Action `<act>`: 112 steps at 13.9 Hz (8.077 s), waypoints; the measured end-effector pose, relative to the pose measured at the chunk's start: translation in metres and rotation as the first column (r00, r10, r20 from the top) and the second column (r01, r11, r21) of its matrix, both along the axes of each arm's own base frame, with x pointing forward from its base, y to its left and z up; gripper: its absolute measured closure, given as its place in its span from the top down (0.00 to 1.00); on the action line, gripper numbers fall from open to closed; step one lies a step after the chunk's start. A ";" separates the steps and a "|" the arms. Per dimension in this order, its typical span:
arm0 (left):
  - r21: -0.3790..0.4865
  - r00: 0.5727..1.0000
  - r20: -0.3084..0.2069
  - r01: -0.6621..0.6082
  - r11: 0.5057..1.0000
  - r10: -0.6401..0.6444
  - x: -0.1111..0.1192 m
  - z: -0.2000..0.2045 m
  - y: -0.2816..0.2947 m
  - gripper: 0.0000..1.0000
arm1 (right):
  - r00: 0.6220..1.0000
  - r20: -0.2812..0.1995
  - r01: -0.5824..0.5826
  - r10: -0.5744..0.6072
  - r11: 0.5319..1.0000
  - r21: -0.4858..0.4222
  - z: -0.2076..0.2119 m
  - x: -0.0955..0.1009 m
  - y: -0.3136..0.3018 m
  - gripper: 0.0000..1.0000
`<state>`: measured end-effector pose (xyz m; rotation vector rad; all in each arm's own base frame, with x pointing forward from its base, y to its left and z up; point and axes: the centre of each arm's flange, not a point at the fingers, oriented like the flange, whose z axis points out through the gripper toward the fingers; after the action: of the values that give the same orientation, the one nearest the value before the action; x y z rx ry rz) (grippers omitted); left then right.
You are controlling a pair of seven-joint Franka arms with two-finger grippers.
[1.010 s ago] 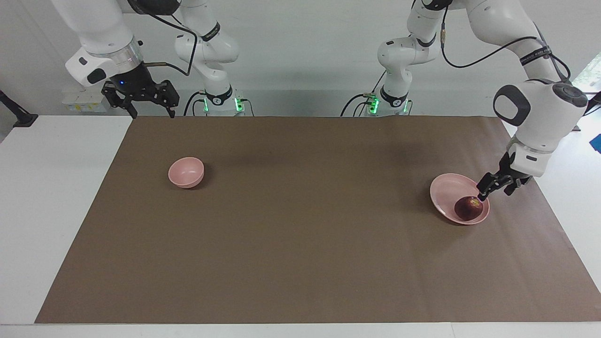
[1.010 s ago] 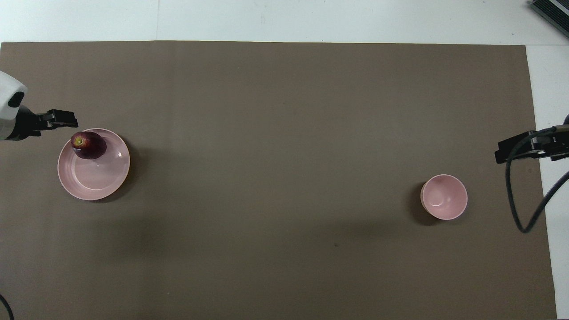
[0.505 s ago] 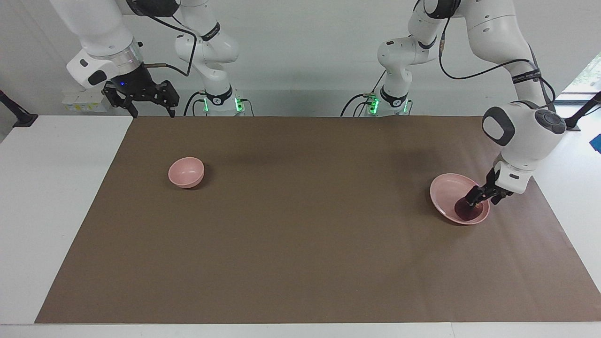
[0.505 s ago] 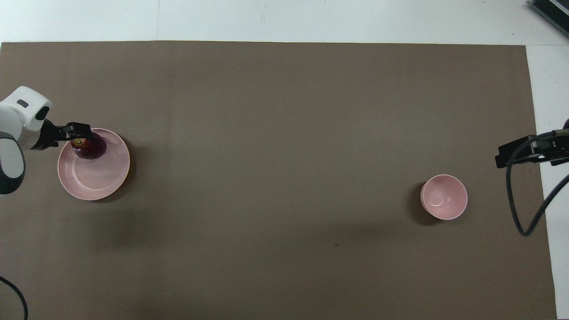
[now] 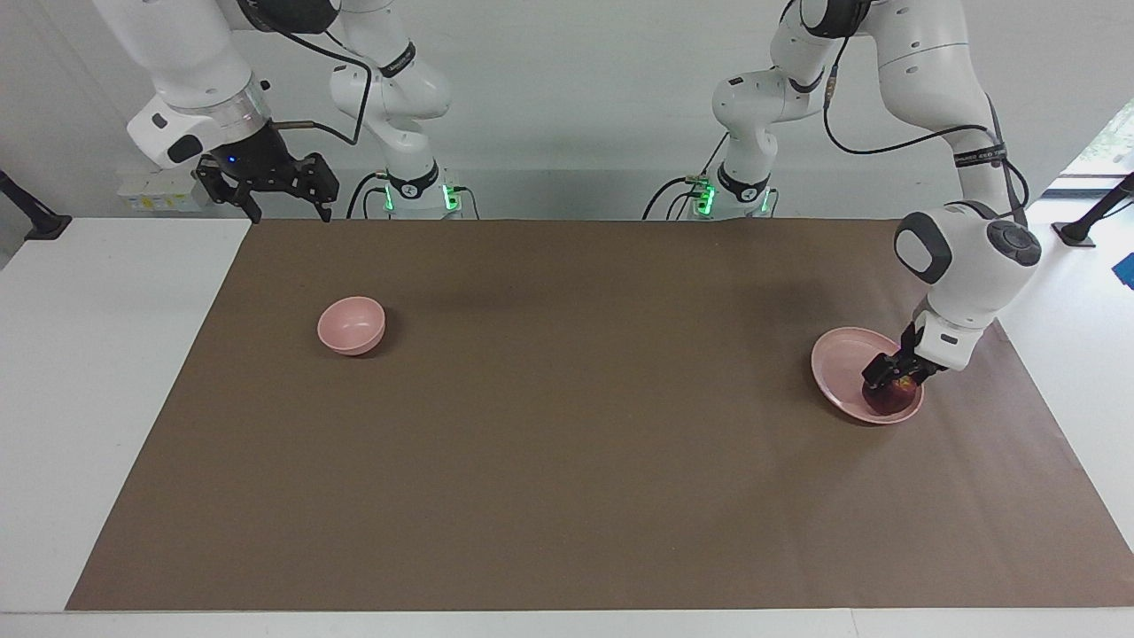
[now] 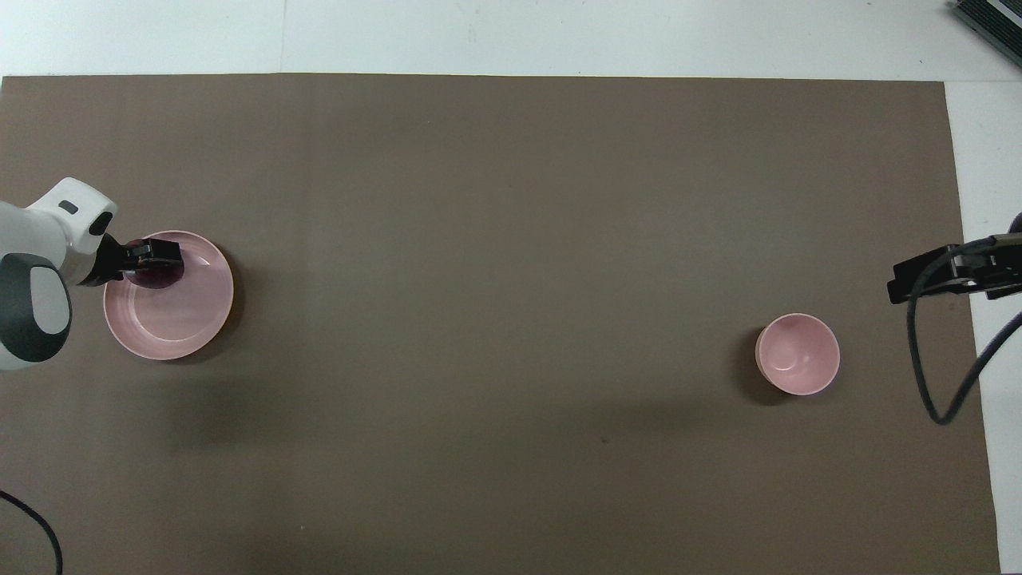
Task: Move apple from plate to bowl
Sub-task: 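Reach the left gripper to the red apple on the plate and grasp, then lift the apple with the left gripper while the right gripper approaches, then close the right gripper on the apple held by the left gripper, then open the left gripper and withdraw while the right gripper pulls apple, then lower the apple into the pink bowl with the right gripper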
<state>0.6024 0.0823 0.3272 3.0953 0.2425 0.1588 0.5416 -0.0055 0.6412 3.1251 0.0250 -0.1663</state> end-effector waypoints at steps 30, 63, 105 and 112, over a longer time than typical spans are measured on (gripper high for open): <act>-0.528 0.997 0.048 0.083 0.845 -0.067 -0.009 0.173 -0.192 0.67 | 0.597 -0.585 0.796 -0.549 0.492 0.352 -0.113 0.034 0.063 1.00; -0.752 0.952 0.160 0.290 0.592 -0.262 -0.089 0.213 -0.403 0.67 | 0.110 -0.731 0.994 -0.673 0.070 0.085 -0.136 0.017 0.267 1.00; 0.032 0.953 -0.106 0.288 0.957 -0.283 -0.064 0.319 -0.141 1.00 | 0.930 0.002 0.368 -0.368 0.929 -0.028 -0.278 -0.049 -0.039 0.70; 0.030 0.952 -0.100 0.292 0.956 -0.288 -0.064 0.322 -0.143 1.00 | 0.939 0.020 0.344 -0.344 0.939 -0.021 -0.305 -0.049 -0.030 0.88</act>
<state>0.5382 -0.0603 0.6495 3.1384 -0.2189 0.0091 0.4929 -0.0353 0.3363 3.0764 -0.5222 -0.1418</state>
